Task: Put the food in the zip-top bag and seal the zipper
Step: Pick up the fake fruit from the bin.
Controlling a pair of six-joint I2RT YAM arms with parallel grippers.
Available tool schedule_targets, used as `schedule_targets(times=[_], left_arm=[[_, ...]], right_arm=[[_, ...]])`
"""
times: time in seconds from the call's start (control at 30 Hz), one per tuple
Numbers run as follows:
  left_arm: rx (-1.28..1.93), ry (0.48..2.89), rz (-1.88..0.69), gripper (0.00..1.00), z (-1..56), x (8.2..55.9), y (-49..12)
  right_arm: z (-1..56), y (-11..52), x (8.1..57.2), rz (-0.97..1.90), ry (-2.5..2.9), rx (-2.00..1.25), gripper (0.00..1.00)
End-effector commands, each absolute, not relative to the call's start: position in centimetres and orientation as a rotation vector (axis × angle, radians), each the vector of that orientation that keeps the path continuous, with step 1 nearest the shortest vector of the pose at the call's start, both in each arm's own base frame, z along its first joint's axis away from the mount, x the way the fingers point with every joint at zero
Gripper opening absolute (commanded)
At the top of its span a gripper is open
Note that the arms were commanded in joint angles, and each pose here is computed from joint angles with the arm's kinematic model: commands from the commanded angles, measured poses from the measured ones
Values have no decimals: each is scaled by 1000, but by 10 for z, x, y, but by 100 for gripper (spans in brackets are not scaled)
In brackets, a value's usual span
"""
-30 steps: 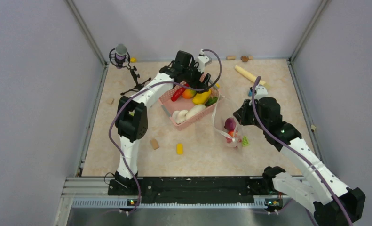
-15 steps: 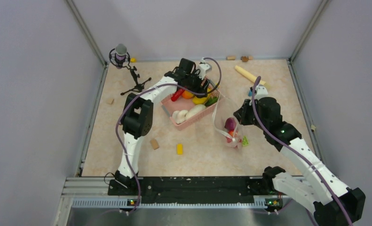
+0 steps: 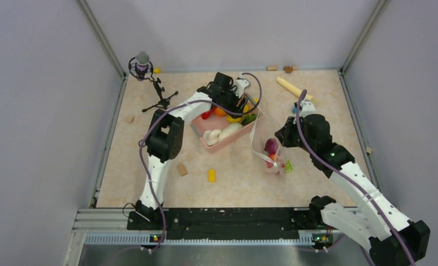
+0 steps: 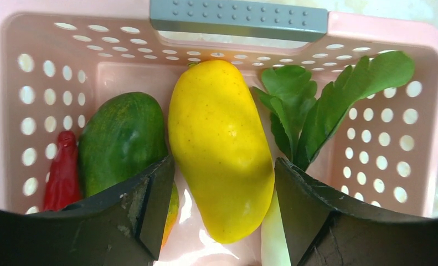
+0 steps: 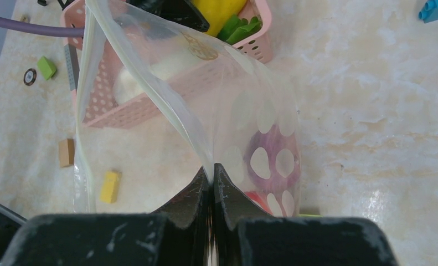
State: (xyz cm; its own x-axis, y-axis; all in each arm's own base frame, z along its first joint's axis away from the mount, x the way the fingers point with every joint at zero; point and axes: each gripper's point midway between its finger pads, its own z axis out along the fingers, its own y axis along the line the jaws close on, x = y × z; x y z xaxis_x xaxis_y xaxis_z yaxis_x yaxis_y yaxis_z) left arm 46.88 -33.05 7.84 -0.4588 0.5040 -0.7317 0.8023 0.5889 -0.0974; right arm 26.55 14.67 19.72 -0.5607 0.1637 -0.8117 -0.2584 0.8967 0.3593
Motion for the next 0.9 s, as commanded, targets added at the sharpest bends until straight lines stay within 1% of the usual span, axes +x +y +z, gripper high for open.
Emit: schedule_targets(times=[0.0, 0.17, 0.27, 0.33, 0.43, 0.6, 0.7, 0.73, 0.83, 0.87], left_arm=[[1073, 2144, -504, 72, 65, 471, -337], [1047, 2163, -473, 72, 63, 476, -336], [1045, 2173, -469, 69, 60, 477, -336], [1047, 2176, -469, 67, 59, 477, -336], [1051, 2179, -467, 60, 58, 477, -337], [1069, 2176, -473, 45, 57, 474, -339], [1079, 2172, -476, 32, 59, 473, -340], [1076, 2170, -473, 25, 60, 473, -339], [1075, 2166, -490, 10, 63, 471, -342], [1082, 2163, -496, 3, 65, 469, -344]], right_arm=[[202, 146, 273, 546, 2067, -53, 3], [201, 146, 273, 544, 2068, -50, 3], [200, 146, 274, 543, 2072, -49, 3], [199, 146, 274, 542, 2075, -50, 3], [200, 146, 274, 543, 2072, -48, 3], [199, 146, 274, 541, 2071, -47, 3], [200, 146, 274, 540, 2070, -47, 3], [201, 145, 274, 540, 2067, -47, 3], [198, 145, 275, 532, 2073, -44, 3], [198, 144, 275, 531, 2073, -43, 3]])
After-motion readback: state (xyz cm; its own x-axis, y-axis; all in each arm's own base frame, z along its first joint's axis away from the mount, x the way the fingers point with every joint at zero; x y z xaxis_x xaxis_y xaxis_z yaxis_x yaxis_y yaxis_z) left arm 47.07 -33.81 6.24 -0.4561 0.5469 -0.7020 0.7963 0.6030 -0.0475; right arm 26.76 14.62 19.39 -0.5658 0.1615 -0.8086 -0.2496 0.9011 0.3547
